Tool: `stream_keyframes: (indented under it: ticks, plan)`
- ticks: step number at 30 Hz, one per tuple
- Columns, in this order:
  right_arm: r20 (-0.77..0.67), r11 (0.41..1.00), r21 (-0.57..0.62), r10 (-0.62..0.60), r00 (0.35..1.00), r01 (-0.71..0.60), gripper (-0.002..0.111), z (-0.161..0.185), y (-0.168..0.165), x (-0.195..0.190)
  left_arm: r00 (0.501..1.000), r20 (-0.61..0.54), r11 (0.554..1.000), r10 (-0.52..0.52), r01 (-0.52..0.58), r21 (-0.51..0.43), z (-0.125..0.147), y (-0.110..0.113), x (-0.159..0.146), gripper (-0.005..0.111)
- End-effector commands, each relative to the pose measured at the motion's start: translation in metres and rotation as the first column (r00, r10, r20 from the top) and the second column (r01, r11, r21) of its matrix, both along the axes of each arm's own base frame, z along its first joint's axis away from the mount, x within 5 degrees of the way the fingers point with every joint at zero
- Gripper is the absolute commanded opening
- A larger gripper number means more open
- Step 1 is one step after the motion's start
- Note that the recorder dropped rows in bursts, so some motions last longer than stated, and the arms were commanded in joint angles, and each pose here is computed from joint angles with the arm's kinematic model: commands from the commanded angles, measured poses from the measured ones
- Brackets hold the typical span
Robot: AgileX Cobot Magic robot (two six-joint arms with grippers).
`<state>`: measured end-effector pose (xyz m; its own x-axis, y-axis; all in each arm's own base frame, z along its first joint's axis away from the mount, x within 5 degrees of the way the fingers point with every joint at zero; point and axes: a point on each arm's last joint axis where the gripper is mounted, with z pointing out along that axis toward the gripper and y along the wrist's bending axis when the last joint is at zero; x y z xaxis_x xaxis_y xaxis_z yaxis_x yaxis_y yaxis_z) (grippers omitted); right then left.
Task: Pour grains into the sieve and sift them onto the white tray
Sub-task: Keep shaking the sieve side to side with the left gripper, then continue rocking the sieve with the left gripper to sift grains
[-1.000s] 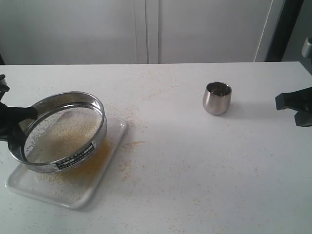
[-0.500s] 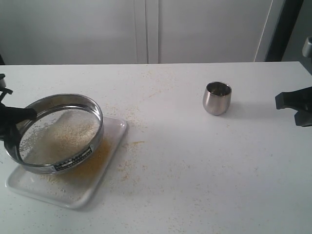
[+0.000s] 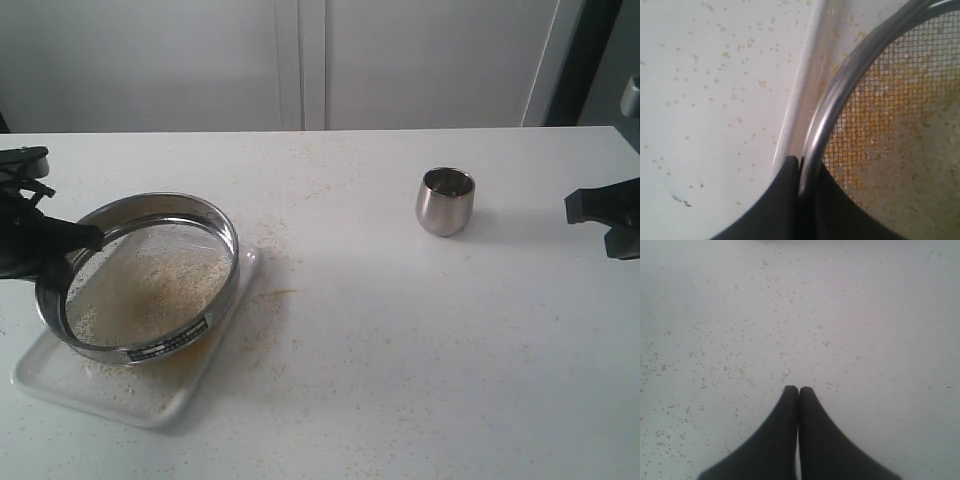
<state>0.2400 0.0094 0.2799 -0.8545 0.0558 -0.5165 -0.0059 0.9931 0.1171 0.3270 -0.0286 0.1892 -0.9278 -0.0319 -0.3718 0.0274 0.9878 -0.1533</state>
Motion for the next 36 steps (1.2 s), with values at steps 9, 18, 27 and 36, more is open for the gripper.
stream_keyframes:
  ticks: [9, 18, 27, 36]
  plan:
    - [0.01, 1.0, -0.001, -0.011, 1.0, 0.011, 0.0, 0.001, -0.002, -0.001, 0.993, -0.013, 0.992, 0.118, -0.119, -0.03, 0.01, 0.018, 0.001, 0.0]
    - [0.009, 1.0, 0.001, -0.011, 1.0, 0.011, 0.0, 0.001, -0.002, -0.001, 0.999, 0.028, 0.998, 0.025, -0.023, -0.051, 0.012, 0.0, 0.004, 0.0]
    - [0.011, 1.0, -0.001, -0.011, 1.0, 0.011, 0.0, 0.001, -0.002, -0.001, 0.998, 0.04, 0.997, -0.047, 0.05, -0.054, 0.02, -0.016, 0.004, 0.0]
    - [0.018, 1.0, 0.0, -0.012, 1.0, 0.012, 0.0, 0.001, -0.002, 0.0, 0.995, 0.039, 0.992, -0.093, 0.096, -0.081, 0.023, -0.023, 0.004, 0.0]
